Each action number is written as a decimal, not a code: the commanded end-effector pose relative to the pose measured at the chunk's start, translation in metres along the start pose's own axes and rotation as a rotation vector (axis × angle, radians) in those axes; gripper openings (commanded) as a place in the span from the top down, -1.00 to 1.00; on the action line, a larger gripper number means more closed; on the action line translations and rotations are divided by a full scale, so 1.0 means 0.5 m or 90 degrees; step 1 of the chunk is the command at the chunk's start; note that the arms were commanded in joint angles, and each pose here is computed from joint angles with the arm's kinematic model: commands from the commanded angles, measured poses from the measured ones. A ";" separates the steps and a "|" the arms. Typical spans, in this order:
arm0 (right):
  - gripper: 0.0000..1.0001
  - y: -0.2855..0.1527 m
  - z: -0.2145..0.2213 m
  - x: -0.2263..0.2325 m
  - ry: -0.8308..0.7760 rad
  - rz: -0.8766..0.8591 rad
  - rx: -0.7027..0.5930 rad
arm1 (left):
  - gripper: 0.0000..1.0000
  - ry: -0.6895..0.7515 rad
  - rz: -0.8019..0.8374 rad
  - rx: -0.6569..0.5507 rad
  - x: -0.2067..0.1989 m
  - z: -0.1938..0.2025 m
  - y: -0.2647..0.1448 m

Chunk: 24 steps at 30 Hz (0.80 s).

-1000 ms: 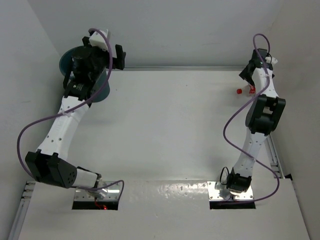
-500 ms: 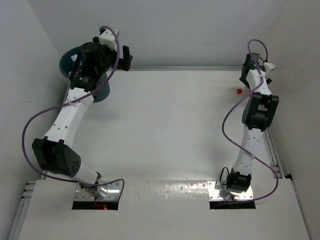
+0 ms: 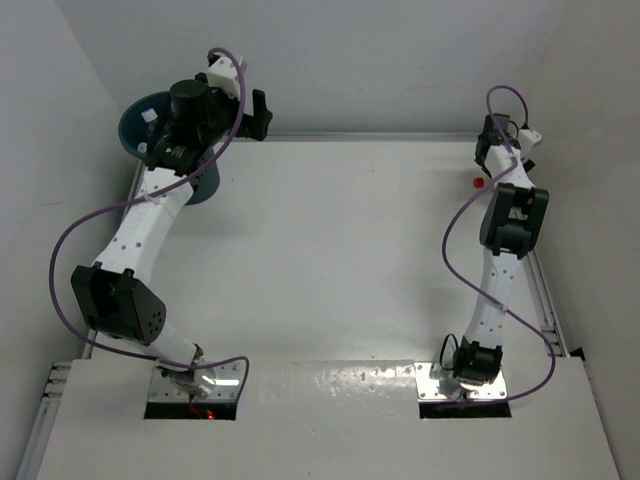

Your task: Put the plastic bottles in the bin

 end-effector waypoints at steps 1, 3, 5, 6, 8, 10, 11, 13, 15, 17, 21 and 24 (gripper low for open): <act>-0.65 0.021 -0.019 0.015 0.016 -0.009 -0.039 | -0.99 0.001 -0.005 -0.033 0.004 -0.048 0.000; -0.65 0.033 -0.001 0.020 0.008 -0.014 -0.030 | -0.99 0.008 -0.007 -0.040 0.007 -0.058 -0.002; -0.63 0.041 0.014 0.016 -0.001 -0.012 -0.021 | -0.99 0.006 -0.004 -0.028 0.004 -0.045 0.005; -0.60 0.045 0.023 0.018 -0.005 -0.018 -0.012 | -0.99 0.006 -0.004 -0.028 0.004 -0.044 0.005; -0.57 0.046 0.034 0.023 -0.006 -0.024 -0.005 | -0.99 0.006 -0.004 -0.028 0.004 -0.044 0.005; -0.41 0.052 0.043 0.021 -0.020 -0.025 0.001 | -0.99 0.006 -0.004 -0.028 0.004 -0.044 0.005; -0.31 0.052 0.041 0.027 -0.016 -0.033 0.000 | -0.99 0.006 -0.004 -0.028 0.004 -0.044 0.005; 0.08 0.050 0.052 0.026 -0.029 -0.042 0.011 | -0.99 0.006 -0.004 -0.028 0.004 -0.044 0.005; 0.39 0.036 0.047 0.030 -0.050 -0.056 0.007 | -0.99 0.006 -0.004 -0.028 0.004 -0.044 0.005; 0.55 0.015 0.063 0.023 -0.075 -0.074 0.019 | -0.99 0.005 -0.002 -0.022 0.003 -0.036 0.006; 1.00 -0.129 0.029 0.055 -0.124 -0.222 -0.001 | -0.99 0.007 0.003 -0.033 -0.002 -0.041 -0.004; 1.00 -0.231 0.063 0.043 -0.177 -0.318 0.024 | -0.99 -0.019 0.011 -0.051 -0.006 -0.057 -0.029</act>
Point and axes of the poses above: each gripper's point midway between its finger pads, its own y axis out along the fingers, its own x axis along the line the jaws close on, z = x × y, the point moved 1 cm from there along -y, back along the fingers, and after that the axes turned 12 degrees about y, right-handed, at the moved point
